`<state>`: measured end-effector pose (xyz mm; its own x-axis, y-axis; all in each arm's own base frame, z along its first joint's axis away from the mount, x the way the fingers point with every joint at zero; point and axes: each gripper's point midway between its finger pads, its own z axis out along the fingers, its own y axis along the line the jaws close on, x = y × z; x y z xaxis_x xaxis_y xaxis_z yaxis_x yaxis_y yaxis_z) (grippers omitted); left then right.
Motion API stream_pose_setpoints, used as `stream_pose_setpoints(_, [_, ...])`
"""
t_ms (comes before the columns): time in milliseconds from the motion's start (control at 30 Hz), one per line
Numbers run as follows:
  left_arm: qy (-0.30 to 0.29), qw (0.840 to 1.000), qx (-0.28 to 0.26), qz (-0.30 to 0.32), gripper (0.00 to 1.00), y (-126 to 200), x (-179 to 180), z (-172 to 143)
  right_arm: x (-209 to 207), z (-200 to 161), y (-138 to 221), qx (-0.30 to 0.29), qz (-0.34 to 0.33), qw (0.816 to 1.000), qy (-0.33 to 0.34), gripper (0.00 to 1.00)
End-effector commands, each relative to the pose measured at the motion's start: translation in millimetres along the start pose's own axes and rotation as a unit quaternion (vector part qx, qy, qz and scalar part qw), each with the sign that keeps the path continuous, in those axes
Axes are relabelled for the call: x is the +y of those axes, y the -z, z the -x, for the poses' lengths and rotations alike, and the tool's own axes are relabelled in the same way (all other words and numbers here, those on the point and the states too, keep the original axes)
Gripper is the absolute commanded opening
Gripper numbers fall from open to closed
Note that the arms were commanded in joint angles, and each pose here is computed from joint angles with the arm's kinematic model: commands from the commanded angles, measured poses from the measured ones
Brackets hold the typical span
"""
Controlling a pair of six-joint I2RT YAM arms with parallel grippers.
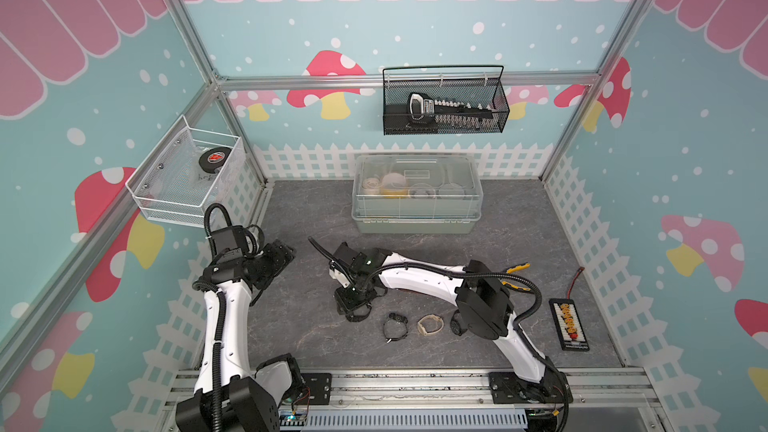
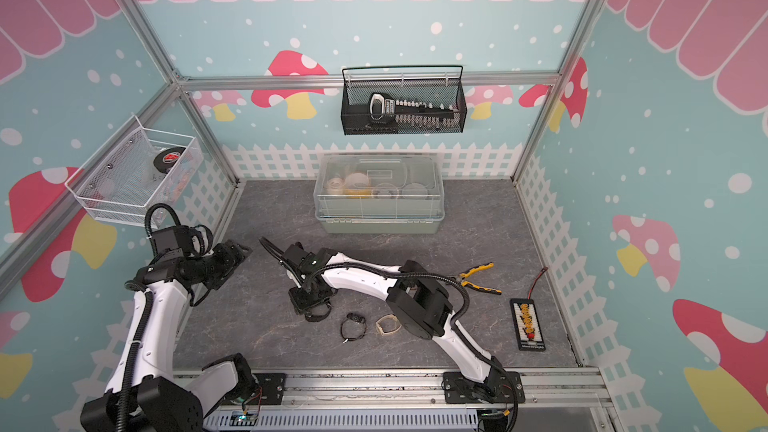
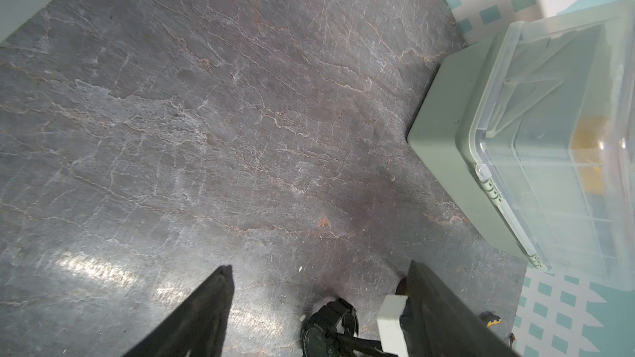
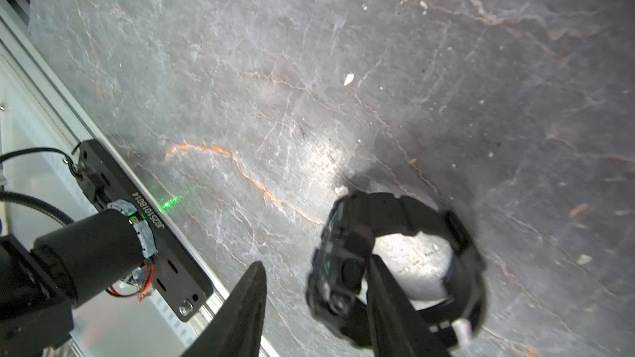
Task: Place watch on stand
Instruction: Pick up the watch at the center of the board.
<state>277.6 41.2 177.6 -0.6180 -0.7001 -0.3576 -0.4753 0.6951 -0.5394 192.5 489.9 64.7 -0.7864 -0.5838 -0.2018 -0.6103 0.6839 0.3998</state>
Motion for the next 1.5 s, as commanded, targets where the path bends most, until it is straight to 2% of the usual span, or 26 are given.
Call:
stream_pose_setpoints(0, [-0.002, 1.000, 0.000, -0.007, 0.81, 0, -1, 0, 1, -3, -8, 0.020, 0.001, 1.000, -0.009, 0.45])
stream_pose_setpoints(233, [-0.001, 1.000, 0.001, -0.009, 0.81, 0, -1, 0, 1, -6, -8, 0.026, 0.000, 1.000, -0.004, 0.40])
stream_pose_setpoints(567, [0.002, 1.000, 0.008, -0.015, 0.81, -2, -3, -2, -6, -13, -9, 0.034, -0.013, 0.999, 0.011, 0.26])
stream_pose_setpoints(733, [0.001, 1.000, 0.010, -0.026, 0.81, -1, -7, -3, -9, -15, -7, 0.035, -0.019, 0.999, 0.022, 0.12])
stream_pose_setpoints(867, [-0.001, 0.999, 0.012, -0.047, 0.81, 2, -15, -5, -2, -10, 0, 0.026, -0.009, 0.998, 0.049, 0.05])
stream_pose_setpoints(967, [-0.007, 0.997, 0.010, -0.073, 0.80, 8, -26, -5, 7, -2, 17, 0.007, 0.003, 0.997, 0.079, 0.00])
stream_pose_setpoints(1133, [-0.033, 0.992, -0.012, -0.120, 0.80, 28, -49, -7, 30, 16, 65, -0.040, 0.042, 0.991, 0.121, 0.00])
stream_pose_setpoints(1467, [-0.117, 0.971, -0.053, -0.201, 0.78, 72, -112, -11, 42, 42, 168, -0.150, 0.123, 0.973, 0.122, 0.00])
